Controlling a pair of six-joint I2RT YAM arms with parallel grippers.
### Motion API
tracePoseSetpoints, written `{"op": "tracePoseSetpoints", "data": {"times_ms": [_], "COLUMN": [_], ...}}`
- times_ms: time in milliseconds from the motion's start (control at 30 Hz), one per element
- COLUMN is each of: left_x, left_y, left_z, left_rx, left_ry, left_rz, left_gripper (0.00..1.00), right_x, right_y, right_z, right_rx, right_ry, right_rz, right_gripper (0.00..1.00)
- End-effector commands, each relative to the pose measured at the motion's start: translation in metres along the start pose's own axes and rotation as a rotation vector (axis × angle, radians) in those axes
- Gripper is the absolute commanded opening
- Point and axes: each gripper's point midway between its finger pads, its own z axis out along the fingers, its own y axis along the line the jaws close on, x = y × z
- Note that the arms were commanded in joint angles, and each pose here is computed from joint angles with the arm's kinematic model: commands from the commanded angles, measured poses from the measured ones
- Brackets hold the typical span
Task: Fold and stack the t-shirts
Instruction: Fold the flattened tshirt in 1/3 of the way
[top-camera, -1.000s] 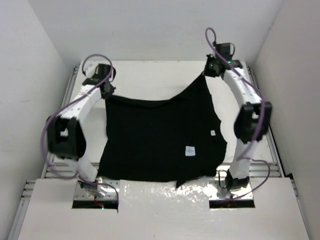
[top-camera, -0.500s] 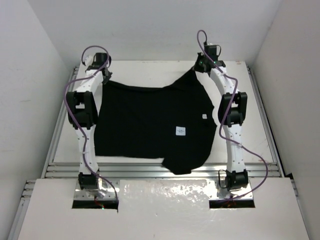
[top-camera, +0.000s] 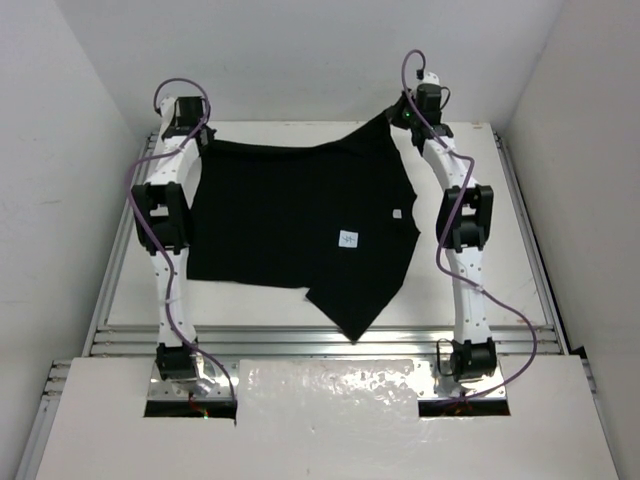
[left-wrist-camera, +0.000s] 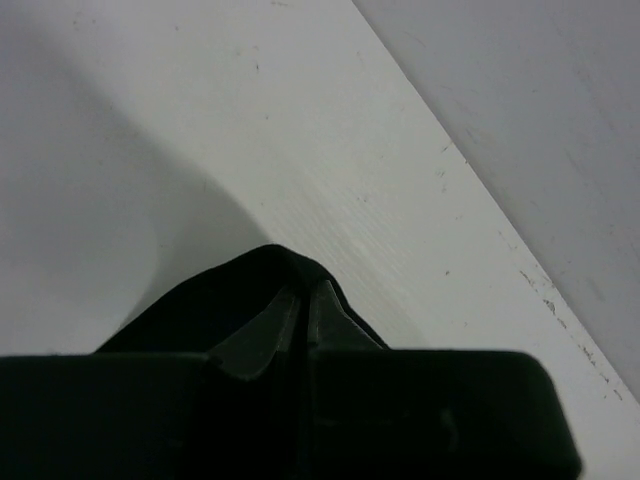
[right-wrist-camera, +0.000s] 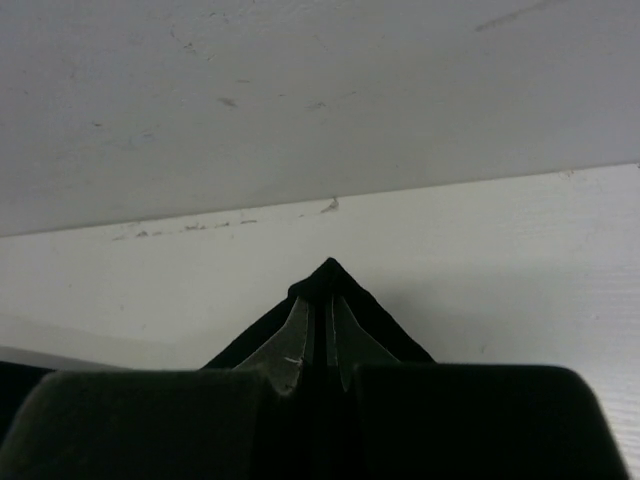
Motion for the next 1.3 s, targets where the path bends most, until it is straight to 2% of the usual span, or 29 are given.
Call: {"op": "tracePoseSetpoints", "data": {"times_ms": [0, 67, 167, 233, 267, 300, 367, 700, 867, 900, 1267], "left_x": [-0.035, -0.041, -0.037, -0.044, -0.035, -0.034, -0.032, -0.028, -0.019, -0.017, 0.008], "left_y": [0.004, 0.004, 0.007, 0.007, 0.016, 0.021, 0.027, 0.040, 0.048, 0.050, 0.086], "left_z": [0.017, 0.019, 0.013, -0.002, -0.003, -0.006, -0.013, -0.041, -0.054, -0.055, -0.068], "left_rx": [0.058, 0.070, 0.063, 0.062, 0.039, 0.027, 0.021, 0.011, -0.010, -0.015, -0.094], "left_ry": [-0.063, -0.067, -0.046, -0.052, -0.029, -0.020, 0.001, 0.059, 0.106, 0.112, 0.152], "left_rz": [-0.045, -0.048, -0.039, -0.045, -0.037, -0.035, -0.032, -0.014, -0.007, -0.005, 0.014], "left_gripper": [0.00, 0.00, 0.00, 0.00, 0.00, 0.00, 0.00, 0.00, 0.00, 0.00, 0.00], "right_x": [-0.063, -0.057, -0.009, -0.009, 0.018, 0.004, 0.020, 0.019, 0.055, 0.076, 0.129], "right_y": [0.028, 0.032, 0.024, 0.034, 0.020, 0.026, 0.015, 0.032, 0.030, 0.025, 0.020], "right_z": [-0.004, -0.008, -0.019, -0.044, -0.052, -0.072, -0.089, -0.132, -0.160, -0.166, -0.220], "right_rx": [-0.076, -0.083, -0.037, 0.009, 0.073, 0.103, 0.195, 0.266, 0.321, 0.342, 0.388], "right_ry": [-0.198, -0.165, 0.007, 0.045, 0.102, 0.092, 0.151, 0.298, 0.412, 0.459, 0.562], "right_rz": [-0.014, 0.005, 0.086, 0.123, 0.155, 0.186, 0.258, 0.391, 0.499, 0.508, 0.547], "right_gripper": [0.00, 0.00, 0.00, 0.00, 0.00, 0.00, 0.00, 0.00, 0.00, 0.00, 0.00]}}
